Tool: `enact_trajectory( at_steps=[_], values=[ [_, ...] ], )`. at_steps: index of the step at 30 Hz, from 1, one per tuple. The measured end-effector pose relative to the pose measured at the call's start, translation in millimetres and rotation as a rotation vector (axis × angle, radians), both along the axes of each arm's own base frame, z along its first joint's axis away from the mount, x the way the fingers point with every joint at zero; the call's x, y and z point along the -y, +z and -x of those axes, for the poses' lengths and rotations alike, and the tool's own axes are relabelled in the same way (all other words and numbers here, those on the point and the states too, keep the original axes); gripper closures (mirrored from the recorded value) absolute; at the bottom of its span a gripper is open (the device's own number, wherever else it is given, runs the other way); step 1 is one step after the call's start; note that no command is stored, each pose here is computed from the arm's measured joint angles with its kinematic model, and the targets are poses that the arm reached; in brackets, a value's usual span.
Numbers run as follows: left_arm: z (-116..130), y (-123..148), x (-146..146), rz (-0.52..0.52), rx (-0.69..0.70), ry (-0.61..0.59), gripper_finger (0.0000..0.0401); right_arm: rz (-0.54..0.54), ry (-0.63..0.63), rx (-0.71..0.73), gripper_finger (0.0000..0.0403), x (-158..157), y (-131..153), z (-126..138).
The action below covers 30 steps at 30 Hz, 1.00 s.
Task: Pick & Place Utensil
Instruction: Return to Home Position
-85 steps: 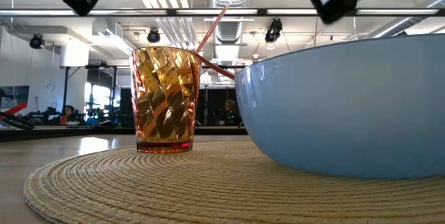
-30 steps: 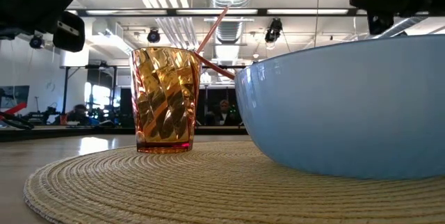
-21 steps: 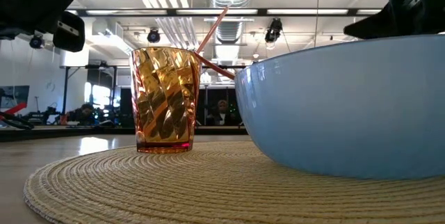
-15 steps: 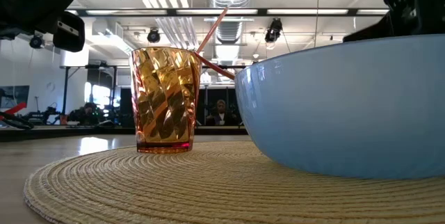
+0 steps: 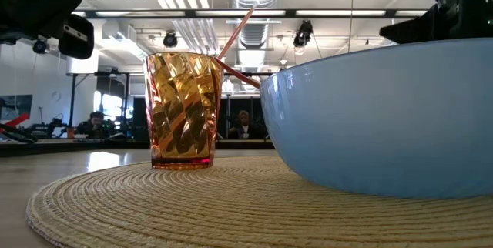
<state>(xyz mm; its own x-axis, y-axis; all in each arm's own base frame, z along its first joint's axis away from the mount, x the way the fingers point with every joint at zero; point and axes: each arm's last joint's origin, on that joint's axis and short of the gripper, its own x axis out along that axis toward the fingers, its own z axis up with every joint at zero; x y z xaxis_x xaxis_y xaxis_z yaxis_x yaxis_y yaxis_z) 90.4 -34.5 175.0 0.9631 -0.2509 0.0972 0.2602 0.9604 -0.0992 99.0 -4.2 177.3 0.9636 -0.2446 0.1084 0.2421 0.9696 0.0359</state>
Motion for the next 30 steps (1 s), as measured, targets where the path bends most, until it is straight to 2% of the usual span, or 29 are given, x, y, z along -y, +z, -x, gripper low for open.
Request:
enact_trajectory(
  at_steps=[4, 12, 30],
  values=[
    [0.0, 0.0, 0.0, 0.002, 0.0, -0.001, 0.0401, 0.034, -0.006, 0.048, 0.0394, 0.1, 5.5, 0.8],
    [0.0, 0.1, 0.0, 0.002, 0.0, -0.001, 0.0401, -0.045, 0.005, 0.059, 0.0394, 0.0, 4.8, 0.2],
    [0.0, 0.1, 0.0, 0.002, 0.0, -0.001, 0.0401, -0.047, 0.005, 0.058, 0.0394, 0.0, 4.8, 0.0]
  ],
)
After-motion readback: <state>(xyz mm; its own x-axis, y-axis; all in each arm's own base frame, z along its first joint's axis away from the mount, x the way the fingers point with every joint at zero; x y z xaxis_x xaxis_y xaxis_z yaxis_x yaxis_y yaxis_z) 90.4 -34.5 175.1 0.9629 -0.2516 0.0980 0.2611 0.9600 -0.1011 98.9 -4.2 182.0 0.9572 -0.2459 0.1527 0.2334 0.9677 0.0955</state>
